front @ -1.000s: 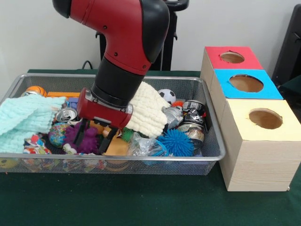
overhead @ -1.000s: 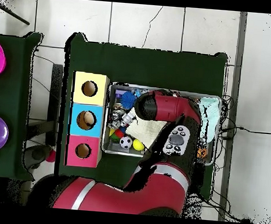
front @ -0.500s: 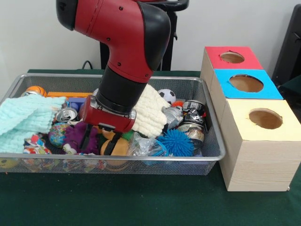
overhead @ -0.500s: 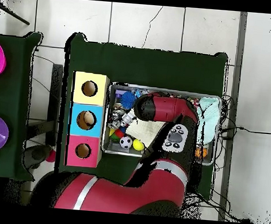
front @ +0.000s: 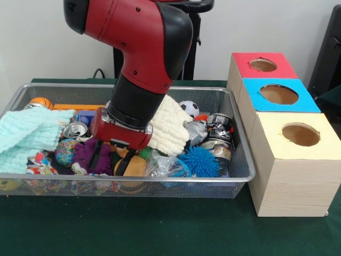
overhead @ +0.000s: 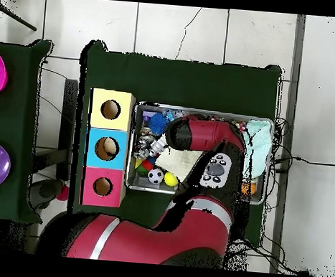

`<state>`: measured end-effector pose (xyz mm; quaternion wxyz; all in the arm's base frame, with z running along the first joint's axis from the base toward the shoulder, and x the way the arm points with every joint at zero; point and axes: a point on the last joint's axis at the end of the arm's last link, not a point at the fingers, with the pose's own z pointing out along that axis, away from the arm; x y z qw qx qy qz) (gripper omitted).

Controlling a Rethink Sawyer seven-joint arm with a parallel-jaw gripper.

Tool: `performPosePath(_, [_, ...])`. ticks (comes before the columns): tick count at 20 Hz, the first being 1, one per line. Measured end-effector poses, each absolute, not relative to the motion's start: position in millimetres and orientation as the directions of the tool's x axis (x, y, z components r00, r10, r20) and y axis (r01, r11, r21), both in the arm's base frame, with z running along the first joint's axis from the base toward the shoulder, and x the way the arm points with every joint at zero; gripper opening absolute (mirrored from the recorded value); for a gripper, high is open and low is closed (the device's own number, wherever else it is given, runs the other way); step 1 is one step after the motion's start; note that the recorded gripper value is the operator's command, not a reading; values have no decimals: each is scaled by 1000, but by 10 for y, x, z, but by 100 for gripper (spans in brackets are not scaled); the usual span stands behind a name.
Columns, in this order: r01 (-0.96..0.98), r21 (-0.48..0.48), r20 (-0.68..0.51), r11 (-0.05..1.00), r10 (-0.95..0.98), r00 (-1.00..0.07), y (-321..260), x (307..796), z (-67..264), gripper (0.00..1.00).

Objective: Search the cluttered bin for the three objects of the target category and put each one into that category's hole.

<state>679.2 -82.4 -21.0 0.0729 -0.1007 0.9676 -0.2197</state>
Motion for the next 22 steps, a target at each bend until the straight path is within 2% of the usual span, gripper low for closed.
performPosePath(22, [-355, -588, -27, 727, -456, -889, -879, 6669, -419, 100])
